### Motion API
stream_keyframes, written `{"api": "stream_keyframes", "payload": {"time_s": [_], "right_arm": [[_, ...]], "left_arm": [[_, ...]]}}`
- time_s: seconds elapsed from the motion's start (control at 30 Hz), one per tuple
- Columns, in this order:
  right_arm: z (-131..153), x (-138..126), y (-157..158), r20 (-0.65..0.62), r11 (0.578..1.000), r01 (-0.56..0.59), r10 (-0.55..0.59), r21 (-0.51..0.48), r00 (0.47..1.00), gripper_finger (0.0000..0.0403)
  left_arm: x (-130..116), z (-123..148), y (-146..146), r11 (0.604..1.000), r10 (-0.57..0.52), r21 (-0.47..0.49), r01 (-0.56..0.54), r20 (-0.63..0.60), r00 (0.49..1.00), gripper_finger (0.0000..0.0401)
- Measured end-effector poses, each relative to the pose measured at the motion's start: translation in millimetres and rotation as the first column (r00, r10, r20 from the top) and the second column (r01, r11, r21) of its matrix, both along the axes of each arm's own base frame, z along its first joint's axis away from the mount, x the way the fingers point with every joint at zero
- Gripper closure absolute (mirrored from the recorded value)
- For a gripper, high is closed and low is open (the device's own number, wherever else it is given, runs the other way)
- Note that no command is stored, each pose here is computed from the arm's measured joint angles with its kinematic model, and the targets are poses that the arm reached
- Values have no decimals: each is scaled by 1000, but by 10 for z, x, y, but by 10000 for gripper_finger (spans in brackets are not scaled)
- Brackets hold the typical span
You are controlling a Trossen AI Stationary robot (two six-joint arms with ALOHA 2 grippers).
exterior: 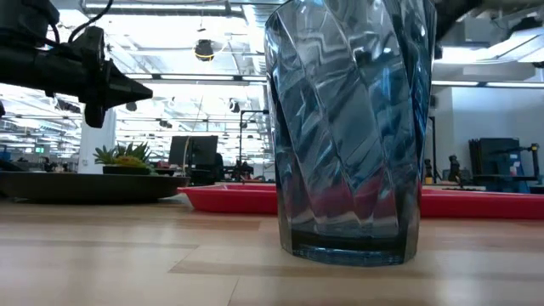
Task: Pick and place plate/cup/fork/spoon on tray
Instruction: Prepare the red serving tray
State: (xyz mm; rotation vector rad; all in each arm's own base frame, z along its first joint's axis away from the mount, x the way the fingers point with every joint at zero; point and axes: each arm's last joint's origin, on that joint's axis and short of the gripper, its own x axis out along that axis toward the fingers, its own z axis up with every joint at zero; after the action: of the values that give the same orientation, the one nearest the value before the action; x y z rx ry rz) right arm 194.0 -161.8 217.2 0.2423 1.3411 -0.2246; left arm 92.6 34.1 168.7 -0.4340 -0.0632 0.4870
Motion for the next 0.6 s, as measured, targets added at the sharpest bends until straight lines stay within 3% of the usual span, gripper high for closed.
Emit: {"api": "stream_keyframes", "payload": {"time_s": [0.23, 0.6], "right_arm": [[-329, -494, 131, -148, 986, 163, -156, 38, 977, 390], [-516, -791, 60, -254, 936, 350, -333, 24, 908, 392]], "left_arm": [[36, -49, 10, 1000, -4, -28, 3, -56, 998, 401], [48, -67, 15, 999, 0, -40, -4, -78, 997, 401]]}}
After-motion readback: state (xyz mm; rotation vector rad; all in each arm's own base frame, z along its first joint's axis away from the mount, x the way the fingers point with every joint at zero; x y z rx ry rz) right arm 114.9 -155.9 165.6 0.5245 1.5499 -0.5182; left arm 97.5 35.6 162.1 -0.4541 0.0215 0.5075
